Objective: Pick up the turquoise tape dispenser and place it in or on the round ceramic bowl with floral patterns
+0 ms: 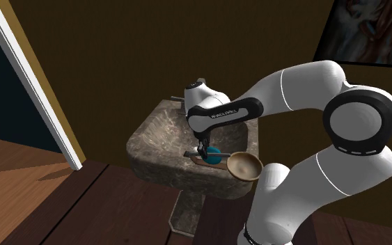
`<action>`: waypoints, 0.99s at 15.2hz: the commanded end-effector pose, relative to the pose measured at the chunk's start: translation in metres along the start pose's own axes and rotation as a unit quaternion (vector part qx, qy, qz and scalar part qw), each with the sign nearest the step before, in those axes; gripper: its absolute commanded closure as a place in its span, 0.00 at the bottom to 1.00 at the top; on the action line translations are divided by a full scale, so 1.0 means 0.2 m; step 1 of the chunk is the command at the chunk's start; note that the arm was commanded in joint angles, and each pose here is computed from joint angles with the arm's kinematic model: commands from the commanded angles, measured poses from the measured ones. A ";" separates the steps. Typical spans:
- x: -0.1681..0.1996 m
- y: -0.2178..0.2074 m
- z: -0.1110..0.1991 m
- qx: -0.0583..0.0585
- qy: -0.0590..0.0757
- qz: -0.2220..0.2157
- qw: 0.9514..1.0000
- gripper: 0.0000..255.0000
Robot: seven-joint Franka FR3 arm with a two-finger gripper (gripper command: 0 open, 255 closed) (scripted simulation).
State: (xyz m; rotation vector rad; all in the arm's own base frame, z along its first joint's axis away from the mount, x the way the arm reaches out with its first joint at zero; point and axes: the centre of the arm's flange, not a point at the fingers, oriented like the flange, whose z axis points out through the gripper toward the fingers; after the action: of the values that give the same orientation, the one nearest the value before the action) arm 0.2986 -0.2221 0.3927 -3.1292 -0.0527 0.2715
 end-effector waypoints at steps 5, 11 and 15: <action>-0.02 0.00 -0.13 0.000 0.000 0.000 1.000 1.00; -0.05 0.00 -0.29 0.000 0.000 0.000 1.000 1.00; -0.07 0.00 -0.39 0.000 0.000 0.000 1.000 1.00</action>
State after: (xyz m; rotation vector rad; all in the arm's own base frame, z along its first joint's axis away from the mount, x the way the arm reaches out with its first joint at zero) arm 0.2987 -0.2221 0.4666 -3.1294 -0.0528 0.2705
